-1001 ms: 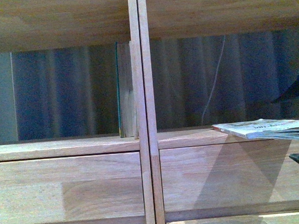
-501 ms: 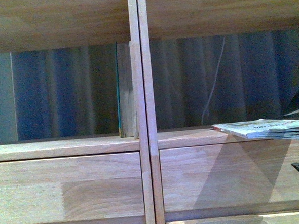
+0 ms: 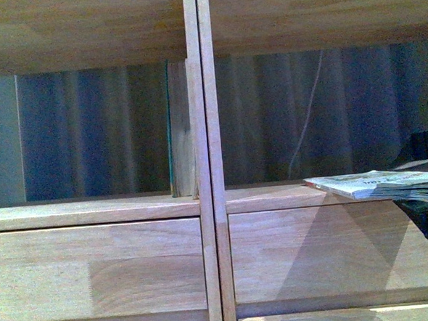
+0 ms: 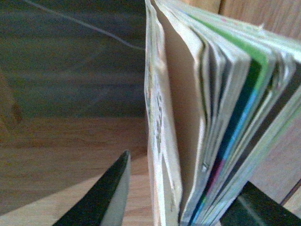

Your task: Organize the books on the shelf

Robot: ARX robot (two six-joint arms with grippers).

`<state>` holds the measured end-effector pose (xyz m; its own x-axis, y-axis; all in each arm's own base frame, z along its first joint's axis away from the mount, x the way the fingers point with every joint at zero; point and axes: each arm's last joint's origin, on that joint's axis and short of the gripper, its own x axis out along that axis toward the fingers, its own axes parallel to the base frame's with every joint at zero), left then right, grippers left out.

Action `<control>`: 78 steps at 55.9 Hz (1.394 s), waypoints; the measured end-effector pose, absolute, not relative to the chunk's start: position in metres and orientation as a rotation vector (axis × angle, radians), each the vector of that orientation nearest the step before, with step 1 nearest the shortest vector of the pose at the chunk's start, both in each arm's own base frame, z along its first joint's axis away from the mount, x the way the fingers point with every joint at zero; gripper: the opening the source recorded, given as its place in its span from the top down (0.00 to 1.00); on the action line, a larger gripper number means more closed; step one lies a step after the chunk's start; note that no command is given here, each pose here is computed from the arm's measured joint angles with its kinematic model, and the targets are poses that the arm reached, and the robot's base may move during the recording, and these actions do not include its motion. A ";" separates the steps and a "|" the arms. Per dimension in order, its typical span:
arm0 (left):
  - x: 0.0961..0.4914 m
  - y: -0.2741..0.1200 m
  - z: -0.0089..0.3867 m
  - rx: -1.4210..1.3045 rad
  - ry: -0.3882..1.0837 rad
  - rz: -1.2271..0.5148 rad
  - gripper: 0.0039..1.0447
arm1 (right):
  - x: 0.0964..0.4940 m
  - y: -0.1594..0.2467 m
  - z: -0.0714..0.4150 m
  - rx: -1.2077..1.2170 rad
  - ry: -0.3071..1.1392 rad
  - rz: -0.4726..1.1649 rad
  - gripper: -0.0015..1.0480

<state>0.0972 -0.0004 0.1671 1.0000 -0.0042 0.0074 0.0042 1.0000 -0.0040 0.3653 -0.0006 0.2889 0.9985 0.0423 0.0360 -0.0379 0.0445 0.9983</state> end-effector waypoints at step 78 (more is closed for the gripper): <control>0.324 0.038 0.312 -0.542 0.140 -0.817 0.07 | 0.252 0.046 0.345 1.072 -0.135 0.935 0.93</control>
